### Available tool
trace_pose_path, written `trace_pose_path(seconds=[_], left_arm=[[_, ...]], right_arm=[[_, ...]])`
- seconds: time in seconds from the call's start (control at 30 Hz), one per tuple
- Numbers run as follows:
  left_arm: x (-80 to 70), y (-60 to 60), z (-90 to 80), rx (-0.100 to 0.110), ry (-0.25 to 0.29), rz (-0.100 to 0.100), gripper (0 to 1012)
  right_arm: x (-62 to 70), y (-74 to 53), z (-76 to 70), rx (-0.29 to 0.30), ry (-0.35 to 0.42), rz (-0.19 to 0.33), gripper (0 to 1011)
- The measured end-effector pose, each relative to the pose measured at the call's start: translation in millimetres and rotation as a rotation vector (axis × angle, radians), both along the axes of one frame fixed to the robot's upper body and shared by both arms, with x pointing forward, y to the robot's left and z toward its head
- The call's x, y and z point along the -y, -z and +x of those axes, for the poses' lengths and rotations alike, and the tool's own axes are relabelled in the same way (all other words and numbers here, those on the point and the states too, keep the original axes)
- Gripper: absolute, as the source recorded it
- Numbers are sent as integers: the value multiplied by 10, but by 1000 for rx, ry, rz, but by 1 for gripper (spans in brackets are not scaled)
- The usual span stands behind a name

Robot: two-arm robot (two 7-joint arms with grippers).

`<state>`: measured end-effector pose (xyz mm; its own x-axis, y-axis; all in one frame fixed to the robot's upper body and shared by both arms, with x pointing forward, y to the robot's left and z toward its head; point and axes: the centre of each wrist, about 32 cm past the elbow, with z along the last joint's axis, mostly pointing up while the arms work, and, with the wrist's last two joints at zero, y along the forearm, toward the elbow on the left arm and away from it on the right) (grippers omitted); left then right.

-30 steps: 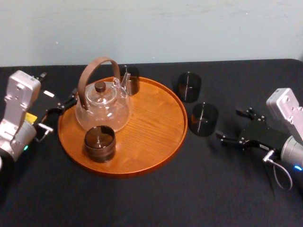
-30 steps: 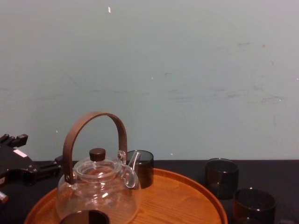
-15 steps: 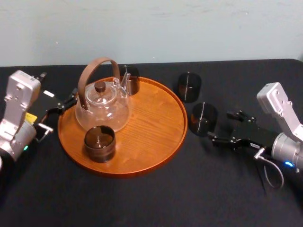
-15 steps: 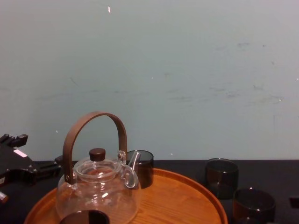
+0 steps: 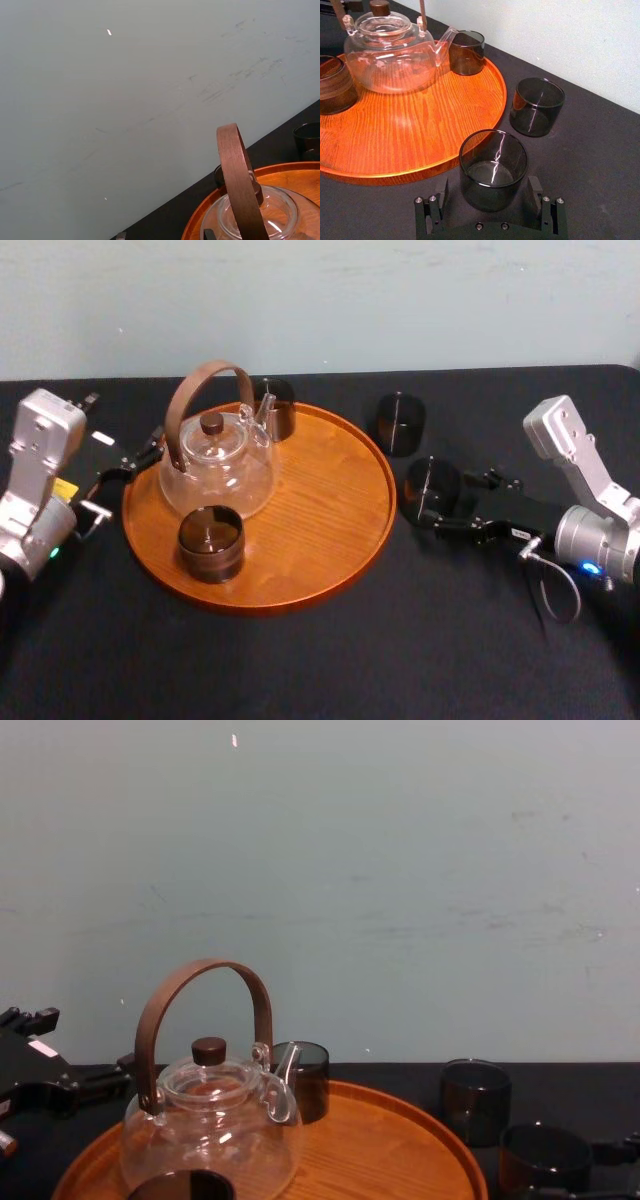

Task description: Pick up the glass from the table and place it on the tray.

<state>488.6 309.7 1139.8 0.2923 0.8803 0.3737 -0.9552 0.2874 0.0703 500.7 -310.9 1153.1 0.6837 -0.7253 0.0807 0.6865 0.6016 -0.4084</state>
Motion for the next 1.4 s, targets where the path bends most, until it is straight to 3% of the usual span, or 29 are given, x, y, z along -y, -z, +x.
trace_pose_path(seconds=[0.93, 1.4], left_arm=[[0, 0, 0, 0, 0, 0, 1001], [0, 0, 0, 0, 0, 0, 1001]], right_arm=[[-113, 55, 344, -63, 29, 35, 1002], [-150, 52, 388, -63, 11, 32, 1002]])
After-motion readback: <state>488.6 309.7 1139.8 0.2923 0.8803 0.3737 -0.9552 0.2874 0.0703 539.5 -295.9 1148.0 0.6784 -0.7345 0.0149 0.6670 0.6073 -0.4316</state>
